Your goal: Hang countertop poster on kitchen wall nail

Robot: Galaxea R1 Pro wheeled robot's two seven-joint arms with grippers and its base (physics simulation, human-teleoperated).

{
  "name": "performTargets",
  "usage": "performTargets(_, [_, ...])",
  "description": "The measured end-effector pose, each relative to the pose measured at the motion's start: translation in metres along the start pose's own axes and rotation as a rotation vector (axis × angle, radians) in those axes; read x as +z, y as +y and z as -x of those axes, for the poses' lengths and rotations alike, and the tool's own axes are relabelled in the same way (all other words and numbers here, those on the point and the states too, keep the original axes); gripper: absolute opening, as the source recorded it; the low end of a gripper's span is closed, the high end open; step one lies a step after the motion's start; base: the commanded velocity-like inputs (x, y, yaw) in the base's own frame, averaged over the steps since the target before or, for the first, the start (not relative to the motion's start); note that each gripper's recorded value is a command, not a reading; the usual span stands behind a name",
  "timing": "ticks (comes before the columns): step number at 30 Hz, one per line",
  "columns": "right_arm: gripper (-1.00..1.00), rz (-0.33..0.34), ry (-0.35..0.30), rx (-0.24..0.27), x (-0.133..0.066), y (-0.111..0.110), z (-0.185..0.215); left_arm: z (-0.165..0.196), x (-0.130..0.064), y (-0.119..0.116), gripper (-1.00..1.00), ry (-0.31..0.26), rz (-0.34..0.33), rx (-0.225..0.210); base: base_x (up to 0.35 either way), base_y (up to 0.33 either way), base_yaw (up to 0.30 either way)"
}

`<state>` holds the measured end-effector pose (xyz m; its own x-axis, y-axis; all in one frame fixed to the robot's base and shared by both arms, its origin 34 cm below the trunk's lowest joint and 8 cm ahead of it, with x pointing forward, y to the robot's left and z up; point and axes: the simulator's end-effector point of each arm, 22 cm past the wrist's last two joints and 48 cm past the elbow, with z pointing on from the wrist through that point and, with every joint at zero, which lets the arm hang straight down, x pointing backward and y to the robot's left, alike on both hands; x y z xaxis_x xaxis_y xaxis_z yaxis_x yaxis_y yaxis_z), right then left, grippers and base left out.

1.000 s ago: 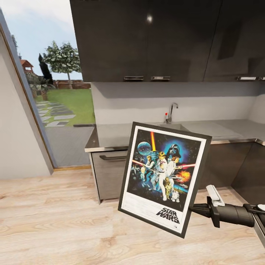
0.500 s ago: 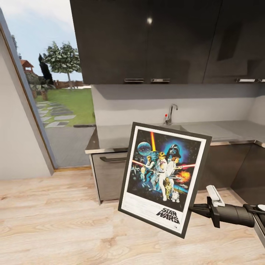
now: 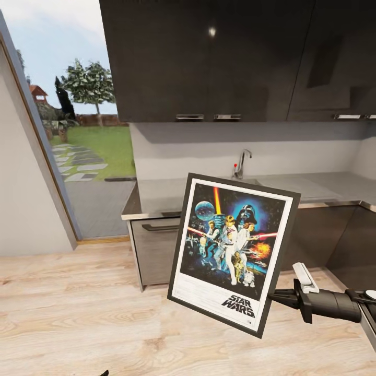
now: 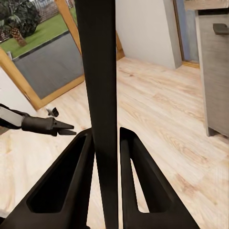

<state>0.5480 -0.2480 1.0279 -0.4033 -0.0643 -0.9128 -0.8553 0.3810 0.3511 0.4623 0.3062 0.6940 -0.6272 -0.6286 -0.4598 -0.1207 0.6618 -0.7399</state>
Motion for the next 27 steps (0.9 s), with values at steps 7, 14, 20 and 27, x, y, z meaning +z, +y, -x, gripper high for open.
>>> performTargets(7, [-1.0, 0.0, 0.0, 0.0, -0.002, 0.004, 0.007, 0.005, -0.002, 0.009, 1.0, 0.005, 0.08, -0.016, 0.0, 0.0, 0.0])
performTargets(14, [-1.0, -0.001, 0.002, 0.0, -0.004, 0.008, 0.013, 0.007, -0.007, 0.005, 1.0, 0.008, 0.088, -0.016, 0.0, 0.0, 0.0])
performTargets(20, [-1.0, -0.001, 0.002, 0.001, -0.006, 0.012, 0.018, 0.009, -0.011, 0.001, 1.0, 0.008, 0.089, -0.016, 0.0, 0.0, 0.0])
performTargets(27, [-1.0, -0.002, 0.002, 0.001, -0.008, 0.016, 0.024, 0.011, -0.016, -0.004, 1.0, 0.008, 0.089, -0.016, 0.0, 0.0, 0.0])
